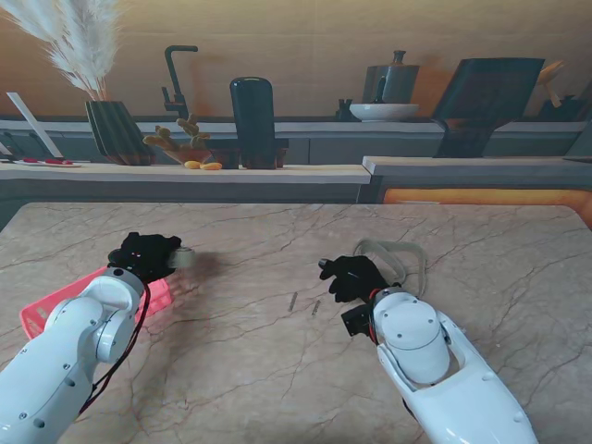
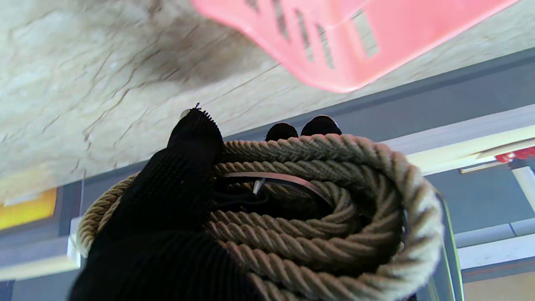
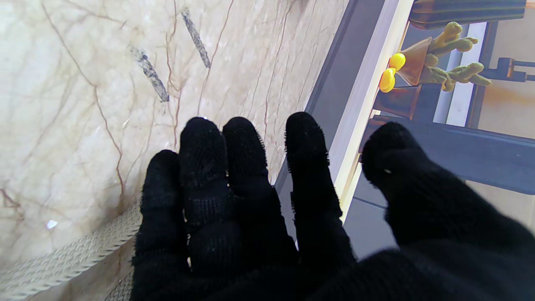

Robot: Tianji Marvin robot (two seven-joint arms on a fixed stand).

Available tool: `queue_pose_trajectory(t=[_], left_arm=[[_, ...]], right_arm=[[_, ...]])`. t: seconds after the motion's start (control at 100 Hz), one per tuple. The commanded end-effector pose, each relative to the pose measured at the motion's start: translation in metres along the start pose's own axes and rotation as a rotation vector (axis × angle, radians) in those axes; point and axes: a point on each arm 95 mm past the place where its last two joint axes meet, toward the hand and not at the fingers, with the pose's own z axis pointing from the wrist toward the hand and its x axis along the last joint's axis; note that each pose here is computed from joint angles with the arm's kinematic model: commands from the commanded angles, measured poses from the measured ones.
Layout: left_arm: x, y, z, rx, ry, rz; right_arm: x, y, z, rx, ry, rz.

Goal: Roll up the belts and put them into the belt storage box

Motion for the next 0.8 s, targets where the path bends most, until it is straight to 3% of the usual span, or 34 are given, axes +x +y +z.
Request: queue_pose_trajectory(t=[0.0, 0.31, 0.79], left_arm=[[-0.007, 0.009, -0.001, -0.02, -0.014, 0.006], [-0.013, 0.024, -0.001, -0.103, -0.061, 0.063], [-0.023, 0.049, -0.004, -0.091, -0.11, 0.166]], right_arm=[[0.001, -0.004, 0.0, 0.009, -0.002, 0.007], [-0.001, -0.004, 0.001, 0.009, -0.008, 0.004], [-0.004, 0.0, -0.004, 0.002, 0.019, -0.03]])
